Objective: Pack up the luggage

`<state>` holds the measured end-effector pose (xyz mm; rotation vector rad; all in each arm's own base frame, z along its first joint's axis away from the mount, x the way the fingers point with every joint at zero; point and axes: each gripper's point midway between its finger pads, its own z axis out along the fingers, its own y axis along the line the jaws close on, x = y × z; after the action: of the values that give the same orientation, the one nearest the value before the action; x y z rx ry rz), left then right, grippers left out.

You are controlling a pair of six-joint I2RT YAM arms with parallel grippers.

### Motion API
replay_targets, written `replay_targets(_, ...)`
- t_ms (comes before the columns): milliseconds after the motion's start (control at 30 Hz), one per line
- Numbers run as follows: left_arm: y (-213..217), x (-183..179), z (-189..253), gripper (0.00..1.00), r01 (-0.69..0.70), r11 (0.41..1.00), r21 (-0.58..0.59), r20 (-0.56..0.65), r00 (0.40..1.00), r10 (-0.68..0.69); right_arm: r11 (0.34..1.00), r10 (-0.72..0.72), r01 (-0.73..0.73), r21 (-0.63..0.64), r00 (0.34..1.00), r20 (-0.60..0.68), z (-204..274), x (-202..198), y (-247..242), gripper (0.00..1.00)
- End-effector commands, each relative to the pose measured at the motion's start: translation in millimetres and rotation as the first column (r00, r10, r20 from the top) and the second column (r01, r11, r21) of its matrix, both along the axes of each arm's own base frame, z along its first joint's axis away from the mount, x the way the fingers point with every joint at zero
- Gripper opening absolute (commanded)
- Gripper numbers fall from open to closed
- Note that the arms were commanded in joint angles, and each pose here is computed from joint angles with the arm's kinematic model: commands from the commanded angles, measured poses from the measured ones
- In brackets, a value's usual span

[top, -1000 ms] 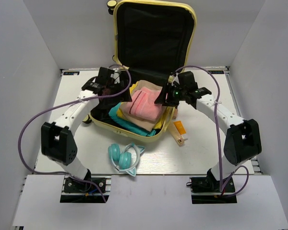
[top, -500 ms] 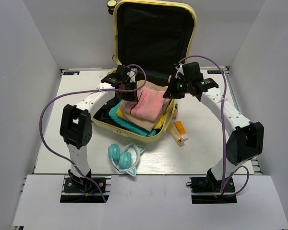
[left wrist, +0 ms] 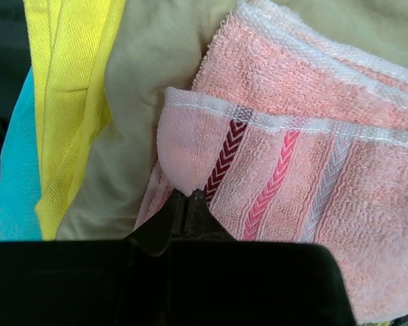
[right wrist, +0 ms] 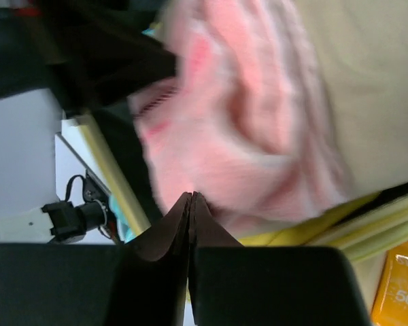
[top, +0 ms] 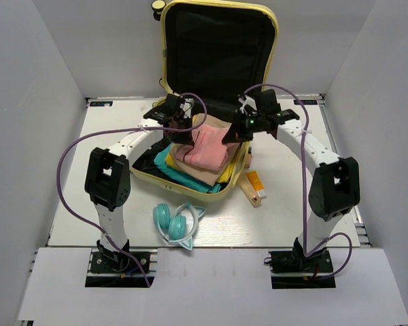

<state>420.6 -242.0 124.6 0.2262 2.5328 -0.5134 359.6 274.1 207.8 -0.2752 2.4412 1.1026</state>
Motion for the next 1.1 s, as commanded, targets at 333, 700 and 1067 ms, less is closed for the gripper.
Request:
replay_targets(333,2,-9,8,0.02,0.036,0.999,-0.001,0.003,0.999,-0.036,0.988,-0.128,0.118,-0.104,0.987,-0.101,-91,22,-52,0.03)
replay_targets(700,36,-31,109,1.00,-0.028,0.999,0.031,0.180,0.983,0.022,0.997,0.003,0.014,-0.080,0.978,0.208,39,12,-54,0.72)
replay_targets(1067,146,-189,57,1.00,-0.384,0.884,0.267,-0.056,0.909,0.413,0.862,-0.335,0.379,-0.338,0.925,0.182,-15,-55,-146,0.90)
